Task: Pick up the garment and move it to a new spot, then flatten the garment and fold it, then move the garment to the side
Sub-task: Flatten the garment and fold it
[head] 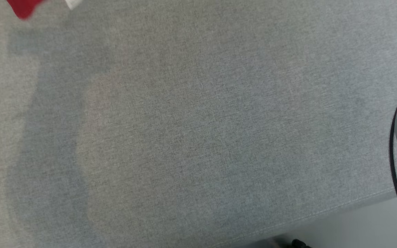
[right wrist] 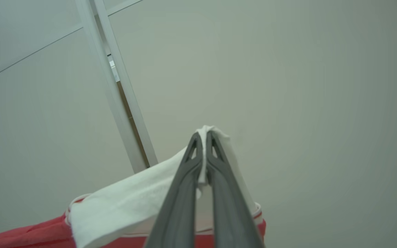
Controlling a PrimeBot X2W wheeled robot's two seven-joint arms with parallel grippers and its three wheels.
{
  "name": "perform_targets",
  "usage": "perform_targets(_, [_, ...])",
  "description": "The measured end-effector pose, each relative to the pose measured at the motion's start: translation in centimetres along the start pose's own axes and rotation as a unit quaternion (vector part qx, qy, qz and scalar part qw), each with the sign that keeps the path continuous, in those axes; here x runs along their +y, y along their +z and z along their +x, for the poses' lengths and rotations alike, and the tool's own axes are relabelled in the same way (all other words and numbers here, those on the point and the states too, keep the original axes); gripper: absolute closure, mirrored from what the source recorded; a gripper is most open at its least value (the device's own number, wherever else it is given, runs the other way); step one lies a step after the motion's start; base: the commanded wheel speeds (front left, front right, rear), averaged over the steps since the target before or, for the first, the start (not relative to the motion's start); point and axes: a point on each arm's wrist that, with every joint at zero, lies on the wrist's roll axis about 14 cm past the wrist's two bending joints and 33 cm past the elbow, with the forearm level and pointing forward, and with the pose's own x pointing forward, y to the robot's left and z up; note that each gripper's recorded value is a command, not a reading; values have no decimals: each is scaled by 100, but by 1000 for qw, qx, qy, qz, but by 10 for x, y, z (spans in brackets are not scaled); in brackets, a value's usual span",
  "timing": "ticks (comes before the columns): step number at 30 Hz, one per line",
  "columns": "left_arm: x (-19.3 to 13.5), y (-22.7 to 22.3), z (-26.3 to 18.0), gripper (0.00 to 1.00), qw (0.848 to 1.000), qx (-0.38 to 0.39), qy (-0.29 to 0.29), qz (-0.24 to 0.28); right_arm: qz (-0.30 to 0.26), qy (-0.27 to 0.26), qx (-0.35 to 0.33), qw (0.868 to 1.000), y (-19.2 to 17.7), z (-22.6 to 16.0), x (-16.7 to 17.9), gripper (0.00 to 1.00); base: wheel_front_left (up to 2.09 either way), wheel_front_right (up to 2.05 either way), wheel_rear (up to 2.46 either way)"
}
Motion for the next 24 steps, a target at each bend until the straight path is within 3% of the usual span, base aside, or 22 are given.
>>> perform_targets(6, [24, -106, 28, 100, 1000, 10, 27, -3, 19, 1, 67, 998, -125, 1, -8, 100, 0, 0, 0])
perform_targets(10, [18, -216, -6, 100, 995, 94, 27, -22, 46, -13, 152, 987, -218, -63, -20, 100, 0, 0, 0])
perform_targets(12, [-1, -259, -38, 100, 990, 139, 5, -35, 61, -31, 193, 979, -250, -108, -28, 100, 0, 0, 0])
perform_targets(17, [-41, -316, -130, 100, 972, 220, -35, -75, 66, -82, 264, 959, -277, -212, -51, 100, 0, 0, 0])
perform_targets(24, [-84, -307, -248, 100, 953, 282, -30, -108, 55, -122, 318, 938, -236, -329, -70, 100, 0, 0, 0])
